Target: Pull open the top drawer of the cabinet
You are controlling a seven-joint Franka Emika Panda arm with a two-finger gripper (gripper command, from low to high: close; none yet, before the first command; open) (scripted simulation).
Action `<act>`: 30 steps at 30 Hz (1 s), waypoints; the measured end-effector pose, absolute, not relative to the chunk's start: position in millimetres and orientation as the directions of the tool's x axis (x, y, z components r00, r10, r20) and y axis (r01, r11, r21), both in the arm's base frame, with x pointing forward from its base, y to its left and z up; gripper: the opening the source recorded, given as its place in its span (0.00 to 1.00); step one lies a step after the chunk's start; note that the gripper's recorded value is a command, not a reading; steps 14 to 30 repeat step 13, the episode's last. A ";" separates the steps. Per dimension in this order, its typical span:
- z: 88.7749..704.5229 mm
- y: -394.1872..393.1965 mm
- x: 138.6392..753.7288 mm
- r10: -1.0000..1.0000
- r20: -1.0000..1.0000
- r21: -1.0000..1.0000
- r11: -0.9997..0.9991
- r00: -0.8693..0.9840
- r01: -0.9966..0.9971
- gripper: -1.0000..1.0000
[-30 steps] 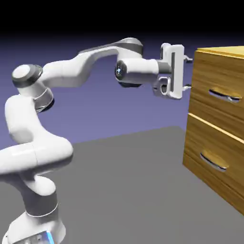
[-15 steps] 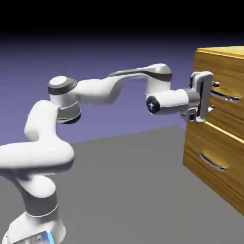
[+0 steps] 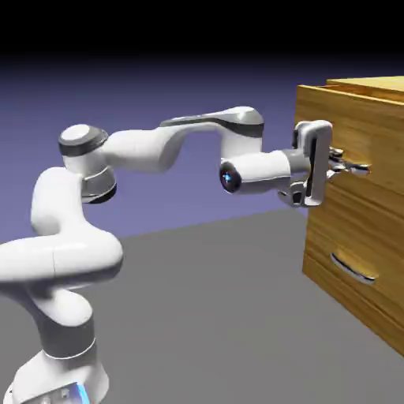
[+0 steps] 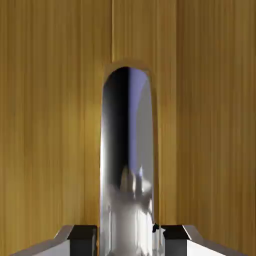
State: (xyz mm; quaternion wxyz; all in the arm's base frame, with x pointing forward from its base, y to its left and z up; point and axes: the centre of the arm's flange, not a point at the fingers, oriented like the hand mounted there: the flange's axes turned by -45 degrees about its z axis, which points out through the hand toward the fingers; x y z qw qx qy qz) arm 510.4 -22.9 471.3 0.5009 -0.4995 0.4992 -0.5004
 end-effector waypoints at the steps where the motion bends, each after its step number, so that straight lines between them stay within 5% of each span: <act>1: 471.3 -22.9 499.2 -1.000 0.000 -1.000 0.000 0.001 0.003 0.00; 10: 471.3 -22.7 391.6 -1.000 0.001 -1.000 -0.001 0.001 0.002 0.00; 11: 471.3 -22.7 390.5 -1.000 0.001 -1.000 -0.001 0.002 0.002 1.00; 30: 471.1 -23.0 390.4 -1.000 0.000 -1.000 0.000 0.001 0.000 1.00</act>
